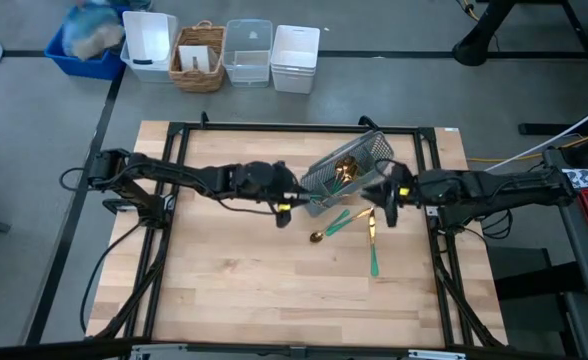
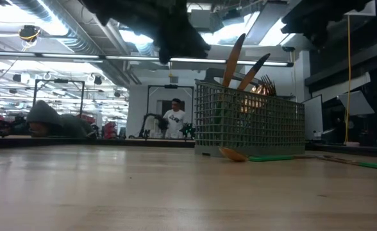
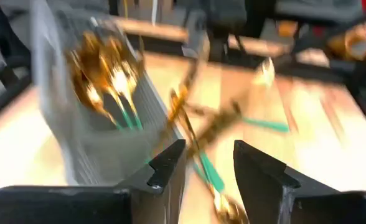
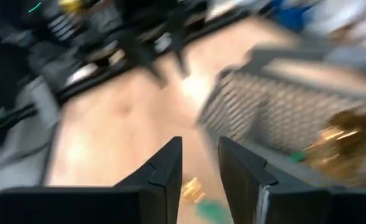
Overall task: Sort silverware
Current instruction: Put the bottom right knife into the basket
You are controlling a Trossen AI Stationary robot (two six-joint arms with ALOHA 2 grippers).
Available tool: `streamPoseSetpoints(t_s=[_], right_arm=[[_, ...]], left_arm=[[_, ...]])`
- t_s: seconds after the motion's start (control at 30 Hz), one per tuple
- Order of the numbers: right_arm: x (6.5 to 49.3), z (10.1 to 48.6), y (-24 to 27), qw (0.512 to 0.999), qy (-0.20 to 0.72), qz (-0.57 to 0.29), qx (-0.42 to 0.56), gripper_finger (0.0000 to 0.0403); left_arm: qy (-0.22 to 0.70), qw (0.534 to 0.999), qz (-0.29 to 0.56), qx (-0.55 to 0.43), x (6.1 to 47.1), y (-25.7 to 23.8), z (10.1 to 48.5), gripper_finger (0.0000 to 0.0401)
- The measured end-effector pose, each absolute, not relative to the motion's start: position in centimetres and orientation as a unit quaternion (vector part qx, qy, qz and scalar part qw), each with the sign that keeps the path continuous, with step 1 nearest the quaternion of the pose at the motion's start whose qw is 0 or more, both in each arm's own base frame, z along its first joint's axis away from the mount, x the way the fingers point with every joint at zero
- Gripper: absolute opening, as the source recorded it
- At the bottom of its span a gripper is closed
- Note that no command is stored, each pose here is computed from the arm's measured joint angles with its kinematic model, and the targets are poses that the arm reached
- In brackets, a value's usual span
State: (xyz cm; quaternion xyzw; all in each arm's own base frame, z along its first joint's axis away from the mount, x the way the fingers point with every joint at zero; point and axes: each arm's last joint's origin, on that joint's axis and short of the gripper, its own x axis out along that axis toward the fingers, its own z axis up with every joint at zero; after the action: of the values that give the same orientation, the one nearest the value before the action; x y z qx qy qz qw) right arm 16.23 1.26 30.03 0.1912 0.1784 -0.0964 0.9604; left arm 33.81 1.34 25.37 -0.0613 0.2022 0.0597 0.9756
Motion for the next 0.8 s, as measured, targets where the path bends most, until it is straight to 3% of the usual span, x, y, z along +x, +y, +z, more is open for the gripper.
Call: streamPoseSetpoints(t_s=[0.1, 0.23, 0.43, 0.57, 0.7, 0.8], right_arm=[[16.2, 29.5, 1.6, 0.954, 0.219, -0.042, 0.202, 0.0104], [17.0, 28.3, 1.8, 0.941, 0.271, -0.035, 0.199, 0.0104], [18.2, 27.1, 2.0, 0.936, 0.308, -0.035, 0.167, 0.0104], [18.6, 26.4, 2.1, 0.93, 0.335, -0.022, 0.152, 0.0104], [18.5, 25.0, 2.2, 0.898, 0.404, -0.023, 0.172, 0.0104], [18.4, 23.9, 2.2, 0.856, 0.45, -0.077, 0.244, 0.0104]], left_arm=[[0.236, 0.969, 0.045, -0.054, 33.6, 0.3, 24.8, 0.0125], [0.269, 0.963, 0.017, -0.03, 34.0, -1.5, 23.3, 0.0125], [0.32, 0.938, -0.063, 0.119, 35.2, -4.4, 19.1, 0.0125], [0.304, 0.926, -0.093, 0.202, 36.4, -5.5, 16.7, 0.0125], [0.279, 0.929, -0.088, 0.228, 37.5, -5.9, 15.2, 0.0125], [0.275, 0.931, -0.074, 0.228, 37.8, -5.7, 14.8, 0.0125]])
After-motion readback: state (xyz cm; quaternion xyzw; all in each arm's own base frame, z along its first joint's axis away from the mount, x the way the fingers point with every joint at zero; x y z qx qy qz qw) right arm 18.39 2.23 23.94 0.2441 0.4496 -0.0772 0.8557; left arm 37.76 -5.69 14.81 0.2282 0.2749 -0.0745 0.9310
